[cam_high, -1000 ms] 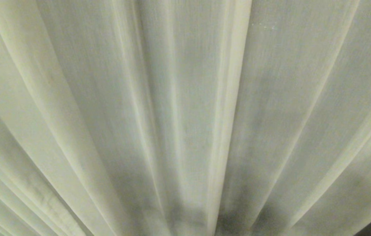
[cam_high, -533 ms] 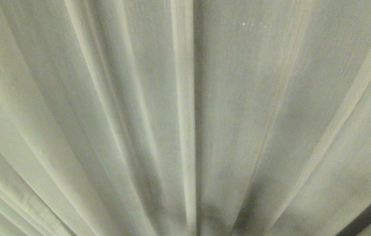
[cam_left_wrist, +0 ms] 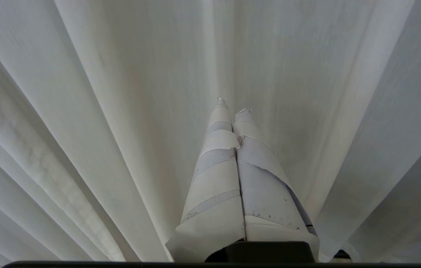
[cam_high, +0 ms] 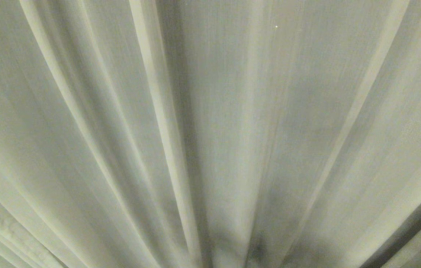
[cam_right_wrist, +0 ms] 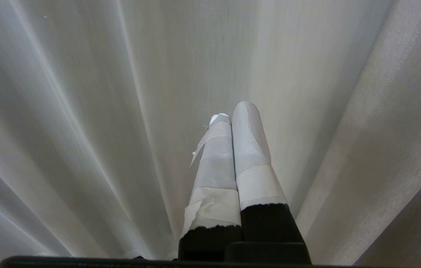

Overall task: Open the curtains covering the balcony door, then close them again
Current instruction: Close the outer curtains on both sides

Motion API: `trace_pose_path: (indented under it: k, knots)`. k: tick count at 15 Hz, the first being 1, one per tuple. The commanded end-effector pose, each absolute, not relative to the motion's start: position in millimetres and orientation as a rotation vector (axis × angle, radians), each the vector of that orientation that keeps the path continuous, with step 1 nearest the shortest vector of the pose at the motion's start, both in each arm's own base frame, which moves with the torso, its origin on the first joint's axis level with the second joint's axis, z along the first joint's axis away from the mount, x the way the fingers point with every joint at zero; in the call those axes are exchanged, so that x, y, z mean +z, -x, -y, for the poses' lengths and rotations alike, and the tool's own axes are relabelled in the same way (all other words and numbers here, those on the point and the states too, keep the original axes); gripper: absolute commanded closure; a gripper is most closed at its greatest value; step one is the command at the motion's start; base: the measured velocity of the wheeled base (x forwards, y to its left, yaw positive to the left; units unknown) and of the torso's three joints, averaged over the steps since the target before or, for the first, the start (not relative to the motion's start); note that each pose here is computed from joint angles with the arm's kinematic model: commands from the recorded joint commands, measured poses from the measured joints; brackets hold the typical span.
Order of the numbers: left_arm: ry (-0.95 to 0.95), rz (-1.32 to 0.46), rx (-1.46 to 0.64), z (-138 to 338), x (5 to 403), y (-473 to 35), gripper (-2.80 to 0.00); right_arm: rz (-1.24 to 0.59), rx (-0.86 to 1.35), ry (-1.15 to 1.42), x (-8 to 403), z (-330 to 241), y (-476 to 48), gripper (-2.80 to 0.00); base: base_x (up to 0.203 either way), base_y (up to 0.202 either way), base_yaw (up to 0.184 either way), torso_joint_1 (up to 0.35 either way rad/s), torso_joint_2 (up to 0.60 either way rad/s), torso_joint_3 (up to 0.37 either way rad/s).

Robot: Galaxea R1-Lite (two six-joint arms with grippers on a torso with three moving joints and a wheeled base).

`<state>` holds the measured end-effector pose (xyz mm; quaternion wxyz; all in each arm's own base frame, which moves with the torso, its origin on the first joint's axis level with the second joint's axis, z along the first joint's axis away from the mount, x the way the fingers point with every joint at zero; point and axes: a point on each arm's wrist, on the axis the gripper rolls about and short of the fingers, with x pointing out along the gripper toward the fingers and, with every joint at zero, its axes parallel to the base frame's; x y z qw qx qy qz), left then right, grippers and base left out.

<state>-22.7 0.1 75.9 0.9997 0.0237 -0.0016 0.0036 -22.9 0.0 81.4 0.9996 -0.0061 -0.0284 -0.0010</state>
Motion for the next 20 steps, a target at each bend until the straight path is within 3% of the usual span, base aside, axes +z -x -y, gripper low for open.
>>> trace_pose_path:
  k: [1, 20]
  knots:
    - [-0.048, 0.004, 0.008, -0.1, 76.0, 22.8, 0.0, 0.058, -0.002, 0.012, 81.5, 0.0, 23.0, 0.0, 0.0, 0.0, 0.0, 0.0, 0.0, 0.0]
    - [-0.048, 0.004, 0.009, -0.1, 76.0, 22.8, 0.0, 0.075, 0.0, 0.032, 83.2, -0.1, 23.1, 0.0, 0.0, 0.0, 0.0, 0.0, 0.0, 0.0]
